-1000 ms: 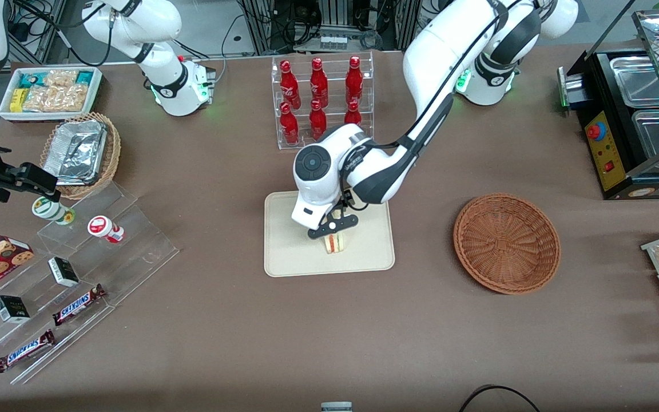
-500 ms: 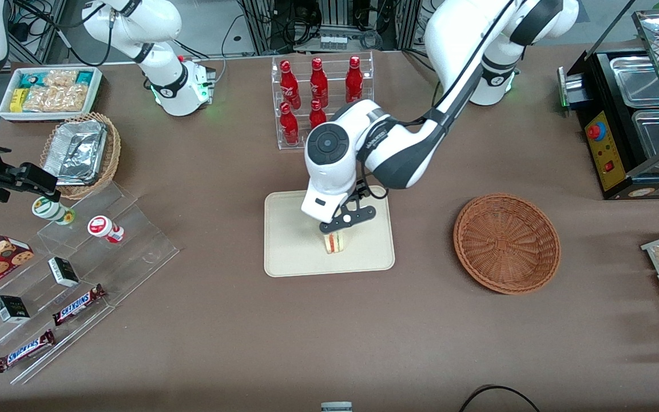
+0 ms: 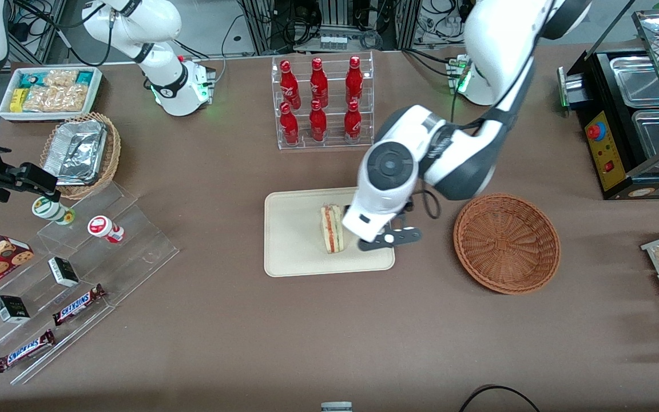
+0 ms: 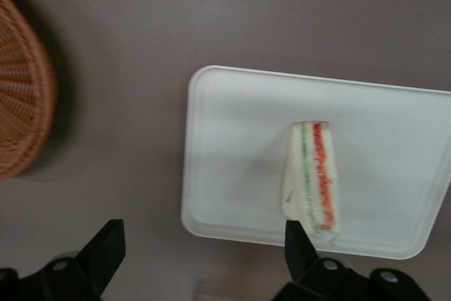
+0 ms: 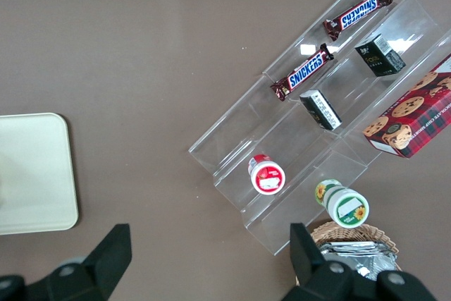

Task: Place sandwich from basket to tray

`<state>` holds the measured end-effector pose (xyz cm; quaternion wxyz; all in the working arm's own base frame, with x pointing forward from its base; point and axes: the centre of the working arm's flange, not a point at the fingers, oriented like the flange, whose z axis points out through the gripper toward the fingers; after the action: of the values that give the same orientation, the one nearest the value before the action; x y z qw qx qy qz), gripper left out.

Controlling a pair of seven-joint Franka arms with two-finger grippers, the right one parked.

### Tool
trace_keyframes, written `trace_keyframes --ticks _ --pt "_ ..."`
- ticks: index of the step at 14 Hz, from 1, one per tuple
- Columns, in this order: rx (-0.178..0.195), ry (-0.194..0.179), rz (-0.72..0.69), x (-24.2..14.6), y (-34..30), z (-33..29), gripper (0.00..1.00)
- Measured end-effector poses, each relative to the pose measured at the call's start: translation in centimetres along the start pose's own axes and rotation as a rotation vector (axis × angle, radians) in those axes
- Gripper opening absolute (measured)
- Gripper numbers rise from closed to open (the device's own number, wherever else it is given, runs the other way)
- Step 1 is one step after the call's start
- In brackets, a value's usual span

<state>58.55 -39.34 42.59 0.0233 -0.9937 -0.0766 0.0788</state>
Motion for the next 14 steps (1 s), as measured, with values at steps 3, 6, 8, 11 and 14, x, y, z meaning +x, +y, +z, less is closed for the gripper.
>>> trace_keyframes --ticks 3,6,8,11,14 --pt "0.016 -0.025 0.046 2.2 -5.9 -2.9 1.0" --pt "0.003 -0.036 0.134 4.3 -12.4 -4.6 1.0" --pt "0.001 -0.042 0.169 5.1 -16.4 -5.2 1.0" --pt "0.008 -0.063 0.179 5.2 -21.4 -6.2 1.0" --pt "0.004 -0.075 0.243 5.2 -25.9 -8.0 1.0"
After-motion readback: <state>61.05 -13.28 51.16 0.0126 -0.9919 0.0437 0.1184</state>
